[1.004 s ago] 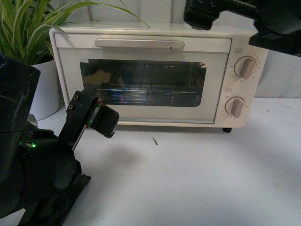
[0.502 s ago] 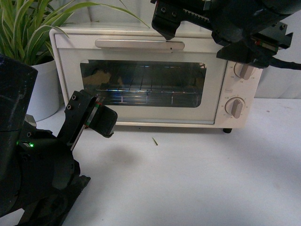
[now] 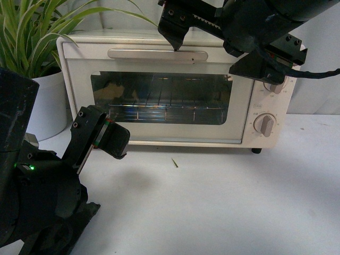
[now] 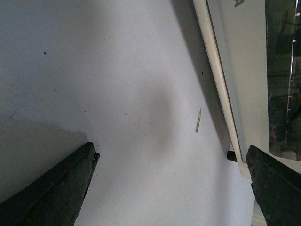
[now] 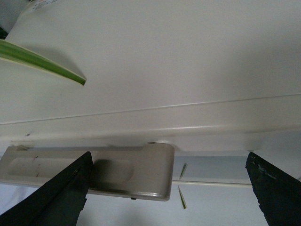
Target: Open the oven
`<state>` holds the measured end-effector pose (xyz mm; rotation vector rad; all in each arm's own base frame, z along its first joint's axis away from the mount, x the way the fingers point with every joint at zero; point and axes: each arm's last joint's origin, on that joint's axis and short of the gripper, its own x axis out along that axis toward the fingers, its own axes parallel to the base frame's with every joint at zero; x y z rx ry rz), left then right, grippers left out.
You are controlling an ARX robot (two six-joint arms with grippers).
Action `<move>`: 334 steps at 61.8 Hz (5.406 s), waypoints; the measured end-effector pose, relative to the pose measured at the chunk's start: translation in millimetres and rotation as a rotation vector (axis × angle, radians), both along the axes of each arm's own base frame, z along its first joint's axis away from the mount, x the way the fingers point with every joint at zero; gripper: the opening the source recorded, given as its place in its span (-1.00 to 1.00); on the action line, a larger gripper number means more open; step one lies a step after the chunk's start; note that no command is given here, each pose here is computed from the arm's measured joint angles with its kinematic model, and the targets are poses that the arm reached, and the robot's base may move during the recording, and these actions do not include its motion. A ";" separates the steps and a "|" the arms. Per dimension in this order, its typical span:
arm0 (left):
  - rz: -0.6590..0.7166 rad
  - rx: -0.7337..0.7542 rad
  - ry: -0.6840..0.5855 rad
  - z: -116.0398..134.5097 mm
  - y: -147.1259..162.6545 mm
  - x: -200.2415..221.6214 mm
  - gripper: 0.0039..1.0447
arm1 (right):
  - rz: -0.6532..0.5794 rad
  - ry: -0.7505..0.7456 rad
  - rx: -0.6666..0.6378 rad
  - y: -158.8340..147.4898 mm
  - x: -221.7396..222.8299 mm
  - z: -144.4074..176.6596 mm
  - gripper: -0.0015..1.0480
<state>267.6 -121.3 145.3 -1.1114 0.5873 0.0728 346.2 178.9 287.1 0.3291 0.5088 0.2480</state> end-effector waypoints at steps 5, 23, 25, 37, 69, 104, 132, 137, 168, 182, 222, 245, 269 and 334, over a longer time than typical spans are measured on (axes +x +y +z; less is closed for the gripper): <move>0.000 -0.001 0.000 0.0 0.0 0.0 0.88 | 0.011 0.016 0.000 0.5 0.2 -0.7 0.82; 0.001 -0.001 0.002 -0.3 0.1 -0.2 0.88 | 0.042 0.056 0.001 0.2 -2.0 -1.6 0.82; 0.002 -0.002 0.002 -0.3 0.1 -0.2 0.88 | 0.047 0.060 0.004 0.0 -2.6 -2.2 0.82; 0.005 -0.007 0.004 -0.6 0.2 -0.4 0.88 | 0.083 0.081 0.019 -4.7 -10.6 -7.8 0.82; 0.009 -0.012 0.007 -1.2 3.7 -1.8 0.88 | 0.220 0.084 0.052 -15.7 -67.8 -38.6 0.82; 0.006 0.178 -0.032 -5.4 17.0 -10.8 0.88 | 0.015 -0.143 -0.046 -79.0 -144.2 -50.7 0.82; -0.189 0.761 -0.096 -26.1 23.2 -18.8 0.88 | -0.014 -0.115 -0.052 -95.9 -159.5 -77.4 0.82; -0.224 0.859 -0.101 -27.9 23.7 -20.7 0.88 | -0.019 -0.110 -0.052 -98.0 -160.5 -79.9 0.82; -0.421 1.224 -0.175 -9.1 18.4 -51.1 0.88 | -0.041 -0.097 -0.022 -115.5 -173.9 -88.2 0.82; -0.370 1.167 -0.325 21.9 26.7 -89.4 0.88 | -0.064 -0.091 -0.017 -126.7 -192.4 -97.2 0.82; -0.193 1.079 -0.475 31.8 73.7 -169.9 0.88 | -0.159 -0.250 -0.034 -150.8 -247.2 -110.5 0.82; -0.078 1.074 -0.604 25.9 87.4 -170.4 0.22 | -0.253 -0.509 -0.248 -159.1 -249.2 -115.3 0.16; -0.069 1.098 -0.600 22.6 109.4 -170.5 -0.93 | -0.254 -0.510 -0.326 -178.7 -248.7 -121.6 -0.98; -0.066 1.104 -0.596 22.2 121.0 -170.4 0.60 | -0.249 -0.511 -0.326 -178.7 -248.7 -121.6 0.40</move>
